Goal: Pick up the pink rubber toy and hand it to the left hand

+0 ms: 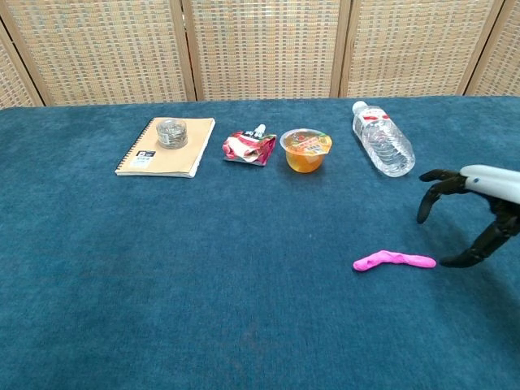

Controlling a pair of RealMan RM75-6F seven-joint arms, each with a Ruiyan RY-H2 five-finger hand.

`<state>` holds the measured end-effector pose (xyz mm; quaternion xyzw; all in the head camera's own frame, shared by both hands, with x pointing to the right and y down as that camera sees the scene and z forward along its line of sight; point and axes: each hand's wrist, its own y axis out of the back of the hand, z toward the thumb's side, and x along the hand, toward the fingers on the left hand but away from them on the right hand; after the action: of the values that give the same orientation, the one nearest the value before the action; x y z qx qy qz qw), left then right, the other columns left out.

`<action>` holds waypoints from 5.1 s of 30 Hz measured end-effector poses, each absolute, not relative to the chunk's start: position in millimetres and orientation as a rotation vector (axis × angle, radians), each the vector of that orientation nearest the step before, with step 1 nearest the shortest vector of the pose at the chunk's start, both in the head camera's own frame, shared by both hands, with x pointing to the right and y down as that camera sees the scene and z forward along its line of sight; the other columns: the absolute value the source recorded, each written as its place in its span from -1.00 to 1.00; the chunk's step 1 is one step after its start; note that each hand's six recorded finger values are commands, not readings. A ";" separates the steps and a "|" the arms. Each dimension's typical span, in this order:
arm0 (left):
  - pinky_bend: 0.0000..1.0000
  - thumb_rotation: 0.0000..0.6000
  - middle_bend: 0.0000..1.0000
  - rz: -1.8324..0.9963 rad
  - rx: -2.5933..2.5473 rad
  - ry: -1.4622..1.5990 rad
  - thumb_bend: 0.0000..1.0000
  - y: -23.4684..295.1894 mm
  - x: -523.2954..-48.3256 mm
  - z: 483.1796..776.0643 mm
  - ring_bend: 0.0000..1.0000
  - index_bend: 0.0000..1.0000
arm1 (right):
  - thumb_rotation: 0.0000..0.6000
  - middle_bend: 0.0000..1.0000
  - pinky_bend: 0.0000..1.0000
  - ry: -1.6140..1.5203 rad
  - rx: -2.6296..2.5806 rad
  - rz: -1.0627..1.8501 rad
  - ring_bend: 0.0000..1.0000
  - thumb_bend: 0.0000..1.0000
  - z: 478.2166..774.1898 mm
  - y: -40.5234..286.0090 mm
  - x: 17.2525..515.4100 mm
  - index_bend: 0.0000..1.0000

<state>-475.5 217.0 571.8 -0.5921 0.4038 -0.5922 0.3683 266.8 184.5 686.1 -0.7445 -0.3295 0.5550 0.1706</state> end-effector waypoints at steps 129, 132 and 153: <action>-1.00 1.00 -1.00 -0.574 -1.792 0.630 -0.67 63.1 -134.2 650.4 -1.00 -0.09 | 1.00 -0.92 -1.00 -1.565 -2.532 1.563 -1.00 0.28 669.3 72.9 98.0 0.32; -1.00 1.00 -1.00 -0.576 -1.802 0.631 -0.62 63.9 -129.7 652.4 -1.00 -0.07 | 1.00 -0.92 -1.00 -1.560 -2.537 1.563 -1.00 0.28 669.6 73.9 97.7 0.32; -1.00 1.00 -1.00 -0.580 -1.834 0.639 -0.32 66.1 -115.6 655.9 -1.00 0.02 | 1.00 -0.92 -1.00 -1.566 -2.550 1.558 -1.00 0.28 668.6 74.8 101.0 0.33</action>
<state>-115.6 66.1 655.9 -0.7680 0.2675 -0.2430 0.5288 101.0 74.8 668.6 -0.7507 -0.4612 0.4586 -0.1158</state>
